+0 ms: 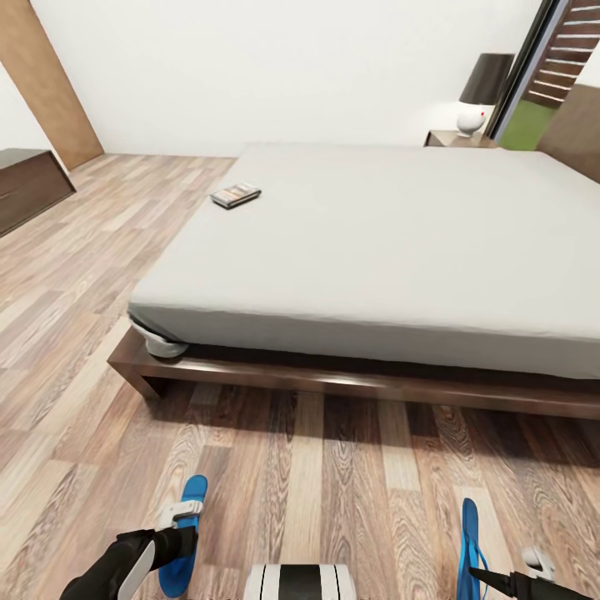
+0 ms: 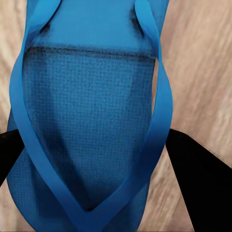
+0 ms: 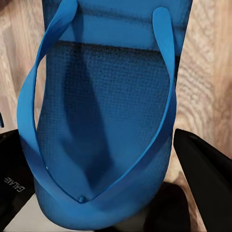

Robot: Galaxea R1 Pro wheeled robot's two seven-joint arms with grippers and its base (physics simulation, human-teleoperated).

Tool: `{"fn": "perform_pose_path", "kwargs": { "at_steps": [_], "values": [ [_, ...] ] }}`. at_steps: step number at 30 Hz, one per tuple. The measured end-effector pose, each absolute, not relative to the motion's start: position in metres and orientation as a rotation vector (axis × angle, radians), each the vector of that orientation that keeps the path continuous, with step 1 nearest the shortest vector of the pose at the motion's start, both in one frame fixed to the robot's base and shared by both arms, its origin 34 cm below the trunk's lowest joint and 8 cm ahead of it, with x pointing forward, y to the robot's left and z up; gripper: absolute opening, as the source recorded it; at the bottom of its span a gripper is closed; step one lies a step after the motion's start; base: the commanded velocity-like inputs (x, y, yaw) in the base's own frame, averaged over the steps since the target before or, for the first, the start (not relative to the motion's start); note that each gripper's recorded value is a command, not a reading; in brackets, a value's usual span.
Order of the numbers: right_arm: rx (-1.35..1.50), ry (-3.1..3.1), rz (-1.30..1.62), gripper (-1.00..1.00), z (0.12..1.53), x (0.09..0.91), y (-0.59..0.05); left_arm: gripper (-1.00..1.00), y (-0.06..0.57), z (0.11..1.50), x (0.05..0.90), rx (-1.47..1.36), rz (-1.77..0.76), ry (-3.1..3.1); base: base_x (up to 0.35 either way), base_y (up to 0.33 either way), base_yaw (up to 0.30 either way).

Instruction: In the bedroom, move the book from the bed onto either nightstand, and place the two sandals side by side next to the bed.

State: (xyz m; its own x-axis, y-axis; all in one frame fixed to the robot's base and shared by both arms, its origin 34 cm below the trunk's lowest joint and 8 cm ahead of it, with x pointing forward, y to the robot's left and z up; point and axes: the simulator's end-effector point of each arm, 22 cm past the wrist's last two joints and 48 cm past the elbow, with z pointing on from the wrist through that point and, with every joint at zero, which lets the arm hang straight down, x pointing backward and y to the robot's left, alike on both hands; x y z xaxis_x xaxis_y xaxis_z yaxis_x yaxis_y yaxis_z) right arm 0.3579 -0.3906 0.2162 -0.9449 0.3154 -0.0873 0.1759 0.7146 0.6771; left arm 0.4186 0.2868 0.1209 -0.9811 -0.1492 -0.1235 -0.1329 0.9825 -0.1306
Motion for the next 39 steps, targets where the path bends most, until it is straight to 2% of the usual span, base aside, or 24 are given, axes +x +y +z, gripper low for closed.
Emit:
{"fn": "perform_pose_path", "kwargs": {
  "at_steps": [19,22,29,39],
  "values": [
    [0.443,2.787,1.052,-1.00,0.195,0.336,-0.391,-1.00,0.289,0.096,0.392,-0.227,-0.176,3.061,0.000,0.000,0.000],
    [0.443,2.786,1.052,-1.00,0.195,0.337,-0.391,-1.00,0.295,0.100,0.407,-0.223,-0.165,3.028,0.000,0.000,0.000],
    [0.444,2.787,1.051,-1.00,0.195,0.336,-0.391,-1.00,0.309,0.157,0.500,-0.164,-0.168,2.970,0.000,0.000,0.000],
    [0.443,2.787,1.051,-1.00,0.195,0.336,-0.391,-1.00,0.325,0.173,0.517,-0.144,-0.130,2.969,0.000,0.000,0.000]
  ]
}}
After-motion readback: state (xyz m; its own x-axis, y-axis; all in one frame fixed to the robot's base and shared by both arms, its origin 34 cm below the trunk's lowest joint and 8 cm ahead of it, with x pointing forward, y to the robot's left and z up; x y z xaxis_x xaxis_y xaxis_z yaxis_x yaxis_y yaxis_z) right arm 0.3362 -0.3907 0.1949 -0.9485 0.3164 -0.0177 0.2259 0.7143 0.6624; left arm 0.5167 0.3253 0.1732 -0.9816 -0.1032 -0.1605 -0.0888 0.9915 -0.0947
